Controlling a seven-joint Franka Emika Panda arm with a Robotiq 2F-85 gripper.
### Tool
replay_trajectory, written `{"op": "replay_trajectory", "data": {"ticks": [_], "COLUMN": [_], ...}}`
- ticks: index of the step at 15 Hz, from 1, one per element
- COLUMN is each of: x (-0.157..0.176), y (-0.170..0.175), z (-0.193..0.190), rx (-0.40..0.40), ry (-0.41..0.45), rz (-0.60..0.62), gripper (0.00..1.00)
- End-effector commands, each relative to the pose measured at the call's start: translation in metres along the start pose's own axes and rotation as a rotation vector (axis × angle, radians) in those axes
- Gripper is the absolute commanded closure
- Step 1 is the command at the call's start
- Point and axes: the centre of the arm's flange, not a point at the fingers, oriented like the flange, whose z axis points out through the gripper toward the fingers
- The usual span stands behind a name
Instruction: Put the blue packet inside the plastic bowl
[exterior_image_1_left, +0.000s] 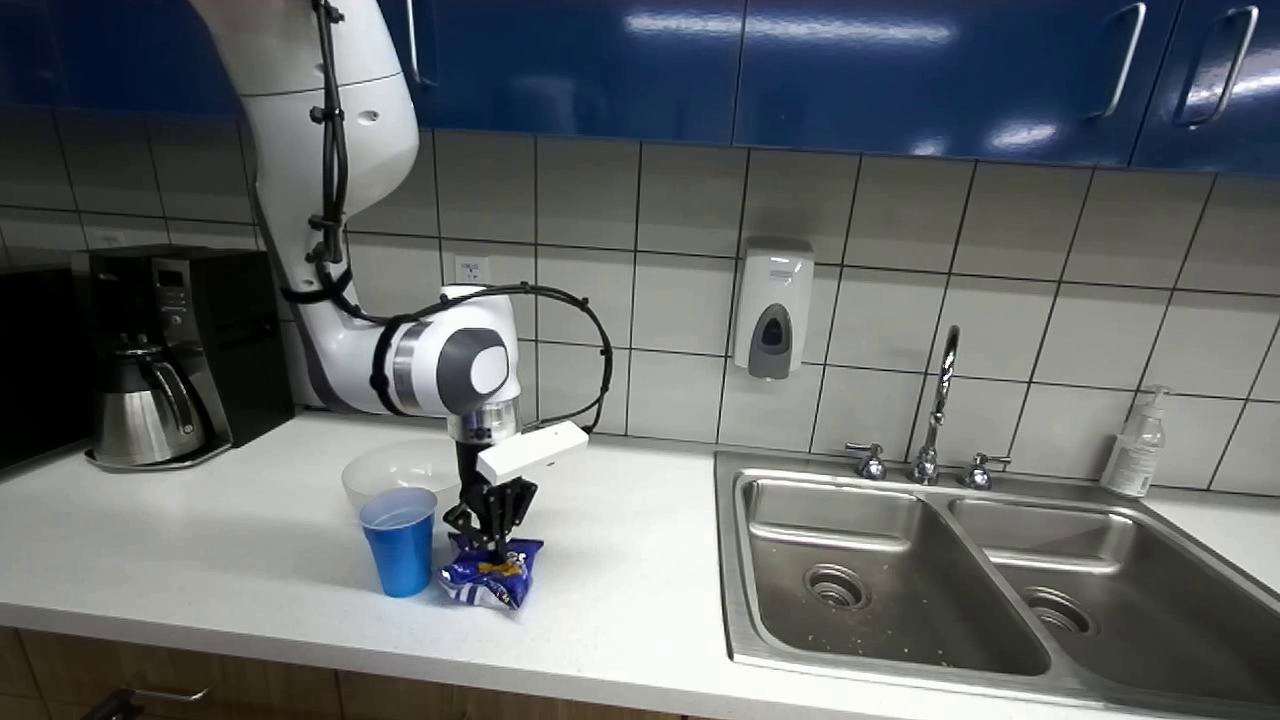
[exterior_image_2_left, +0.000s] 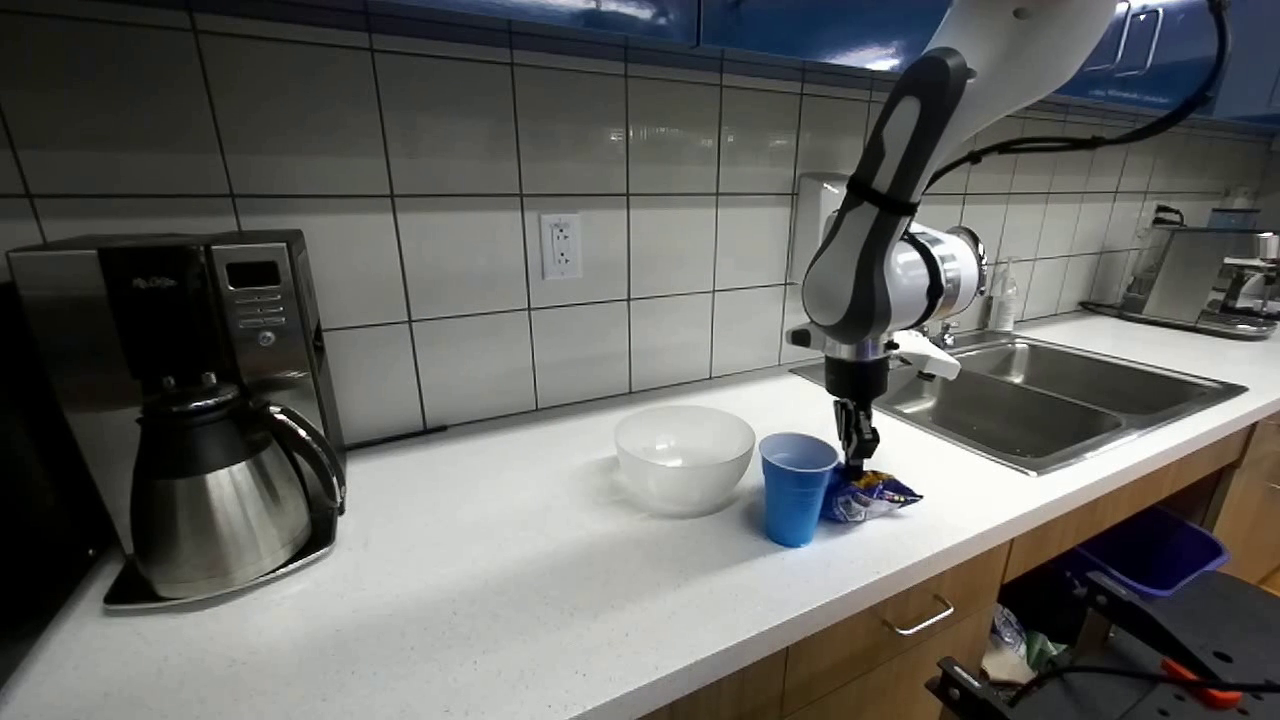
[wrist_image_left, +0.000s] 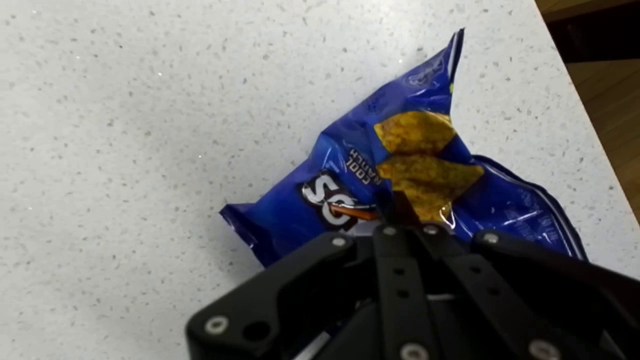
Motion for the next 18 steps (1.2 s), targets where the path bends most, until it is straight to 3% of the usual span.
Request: {"op": "replay_trajectory", "data": {"ticks": [1,9,18], "x": [-0.012,-0.033,0.010], "y": [0.007,0.019,0.017], "z": [-0.032,-0.105,-0.157], "rx": [0.002,-0.065,-0.125], "ry": [-0.035,-0.017,0.043], "rz": [0.031,0.066,0.047], "gripper": [1.00,1.00,1.00]}}
